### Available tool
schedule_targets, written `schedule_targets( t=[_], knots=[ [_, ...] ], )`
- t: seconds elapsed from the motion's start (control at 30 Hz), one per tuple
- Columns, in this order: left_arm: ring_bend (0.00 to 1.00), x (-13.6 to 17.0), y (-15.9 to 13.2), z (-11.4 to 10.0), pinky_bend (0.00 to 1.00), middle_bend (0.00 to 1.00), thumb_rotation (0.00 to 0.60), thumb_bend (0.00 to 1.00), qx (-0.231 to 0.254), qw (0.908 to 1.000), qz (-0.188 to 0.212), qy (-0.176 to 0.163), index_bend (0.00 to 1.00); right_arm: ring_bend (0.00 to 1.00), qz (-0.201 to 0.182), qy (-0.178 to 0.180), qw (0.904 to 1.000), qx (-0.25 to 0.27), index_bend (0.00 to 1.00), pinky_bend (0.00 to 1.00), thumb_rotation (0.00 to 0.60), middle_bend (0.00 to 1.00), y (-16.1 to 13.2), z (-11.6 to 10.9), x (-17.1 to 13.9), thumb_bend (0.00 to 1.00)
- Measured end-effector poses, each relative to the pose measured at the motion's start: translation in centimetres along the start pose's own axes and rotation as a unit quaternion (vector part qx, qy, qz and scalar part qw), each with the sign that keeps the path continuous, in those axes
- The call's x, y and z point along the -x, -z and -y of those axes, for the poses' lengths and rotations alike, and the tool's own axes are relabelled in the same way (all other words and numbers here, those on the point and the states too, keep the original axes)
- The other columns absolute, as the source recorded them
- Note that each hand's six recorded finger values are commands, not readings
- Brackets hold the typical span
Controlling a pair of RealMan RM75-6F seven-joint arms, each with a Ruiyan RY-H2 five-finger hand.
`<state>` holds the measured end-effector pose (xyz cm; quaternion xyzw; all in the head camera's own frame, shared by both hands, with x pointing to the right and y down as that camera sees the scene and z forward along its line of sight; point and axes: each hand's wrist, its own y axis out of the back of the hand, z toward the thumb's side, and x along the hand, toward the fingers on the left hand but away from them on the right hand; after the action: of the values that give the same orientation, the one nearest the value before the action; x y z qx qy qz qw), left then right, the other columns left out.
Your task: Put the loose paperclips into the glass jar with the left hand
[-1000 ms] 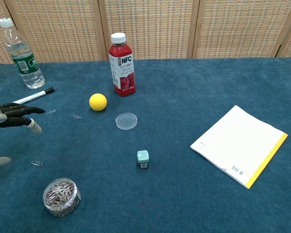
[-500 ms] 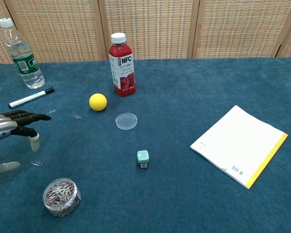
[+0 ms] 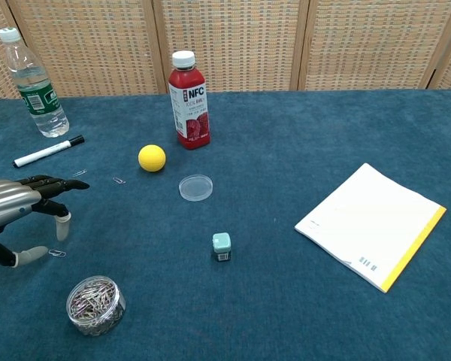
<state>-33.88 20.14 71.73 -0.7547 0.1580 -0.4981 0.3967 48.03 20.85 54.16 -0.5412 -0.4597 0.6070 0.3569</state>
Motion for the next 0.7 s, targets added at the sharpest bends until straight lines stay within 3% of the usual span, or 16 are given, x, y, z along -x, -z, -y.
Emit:
schedule_targets(
  t=[0.7],
  knots=[
    [0.00,0.0,-0.1,1.4,0.00,0.00,0.600,0.38,-0.001,0.9999,-0.009,-0.013,0.50,0.00,-0.001,-0.002,1.0000,0.003,0.00,0.00,0.600,0.00,0.1,0.0,0.0,0.00]
  ],
)
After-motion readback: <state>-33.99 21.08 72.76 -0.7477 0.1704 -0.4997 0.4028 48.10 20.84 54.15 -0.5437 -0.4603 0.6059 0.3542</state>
